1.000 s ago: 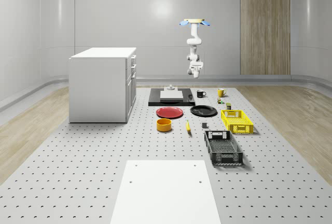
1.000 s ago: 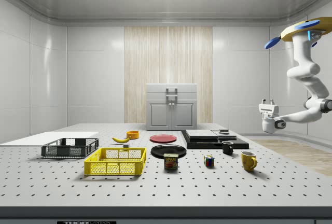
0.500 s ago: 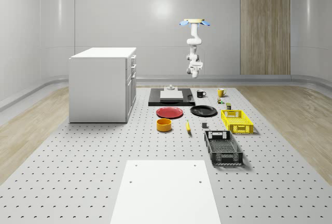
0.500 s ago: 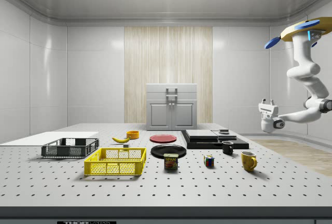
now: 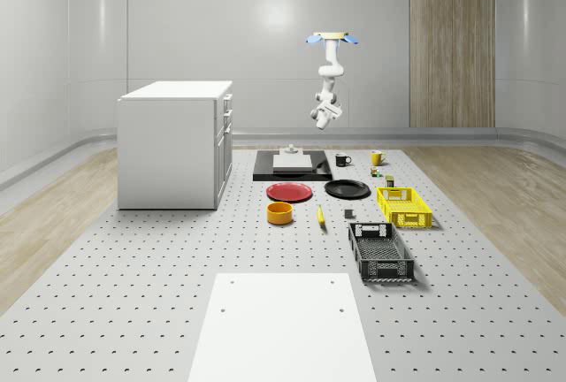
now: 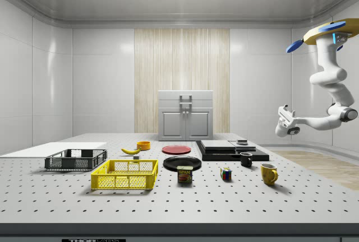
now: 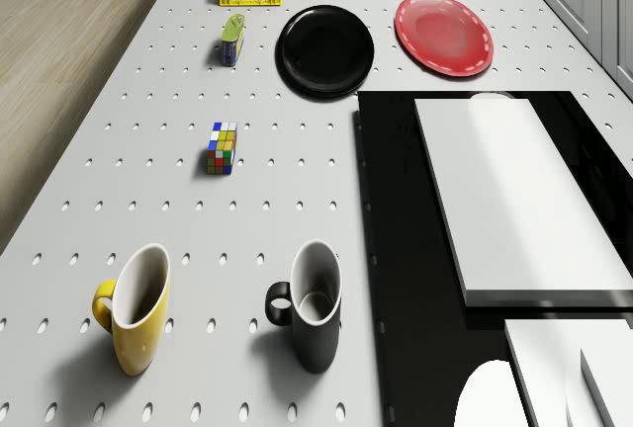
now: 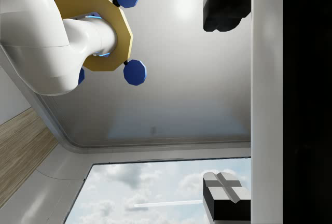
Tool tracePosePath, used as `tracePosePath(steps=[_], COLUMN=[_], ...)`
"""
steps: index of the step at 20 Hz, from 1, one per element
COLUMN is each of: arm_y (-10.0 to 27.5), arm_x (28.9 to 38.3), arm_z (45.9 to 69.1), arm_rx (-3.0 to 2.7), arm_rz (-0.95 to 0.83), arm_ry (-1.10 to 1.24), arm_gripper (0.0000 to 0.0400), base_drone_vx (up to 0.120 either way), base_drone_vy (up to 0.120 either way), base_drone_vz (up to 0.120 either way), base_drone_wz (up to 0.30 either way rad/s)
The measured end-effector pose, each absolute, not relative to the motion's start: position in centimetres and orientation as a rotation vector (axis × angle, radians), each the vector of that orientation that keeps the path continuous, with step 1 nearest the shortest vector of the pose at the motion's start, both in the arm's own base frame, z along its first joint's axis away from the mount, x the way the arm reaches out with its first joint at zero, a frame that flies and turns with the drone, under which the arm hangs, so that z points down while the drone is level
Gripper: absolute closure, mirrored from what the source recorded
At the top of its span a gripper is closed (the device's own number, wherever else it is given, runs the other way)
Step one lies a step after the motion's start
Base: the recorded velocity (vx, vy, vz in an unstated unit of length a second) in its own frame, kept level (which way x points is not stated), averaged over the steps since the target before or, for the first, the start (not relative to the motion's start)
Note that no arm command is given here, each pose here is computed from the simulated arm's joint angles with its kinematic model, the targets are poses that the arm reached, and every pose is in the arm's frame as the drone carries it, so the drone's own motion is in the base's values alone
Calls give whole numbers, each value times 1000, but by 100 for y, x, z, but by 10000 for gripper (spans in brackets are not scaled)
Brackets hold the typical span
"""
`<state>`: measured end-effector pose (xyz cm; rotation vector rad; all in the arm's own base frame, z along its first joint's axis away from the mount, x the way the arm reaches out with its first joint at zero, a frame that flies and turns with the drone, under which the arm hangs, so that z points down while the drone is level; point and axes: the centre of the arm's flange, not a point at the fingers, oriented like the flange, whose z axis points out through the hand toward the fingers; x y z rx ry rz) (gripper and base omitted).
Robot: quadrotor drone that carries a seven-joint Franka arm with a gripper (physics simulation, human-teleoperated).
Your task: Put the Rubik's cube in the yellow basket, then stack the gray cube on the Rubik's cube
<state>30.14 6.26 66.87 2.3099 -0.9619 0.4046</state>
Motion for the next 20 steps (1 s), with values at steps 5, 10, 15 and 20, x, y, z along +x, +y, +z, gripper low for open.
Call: tracePosePath(steps=[5, 10, 15, 20], arm_y=[972, 781, 378, 157], arm_x=[3032, 3059, 3068, 3069], arm_z=[6086, 5312, 4997, 4927], arm_rx=[1650, 868, 374, 153], arm_rz=[619, 752, 784, 786], arm_ry=[-693, -374, -167, -71], arm_gripper=[0, 0, 0, 0], base_drone_vx=[0, 0, 88, 120], base_drone_vy=[0, 0, 80, 120], base_drone_vz=[0, 0, 0, 0], base_drone_wz=[0, 0, 0, 0])
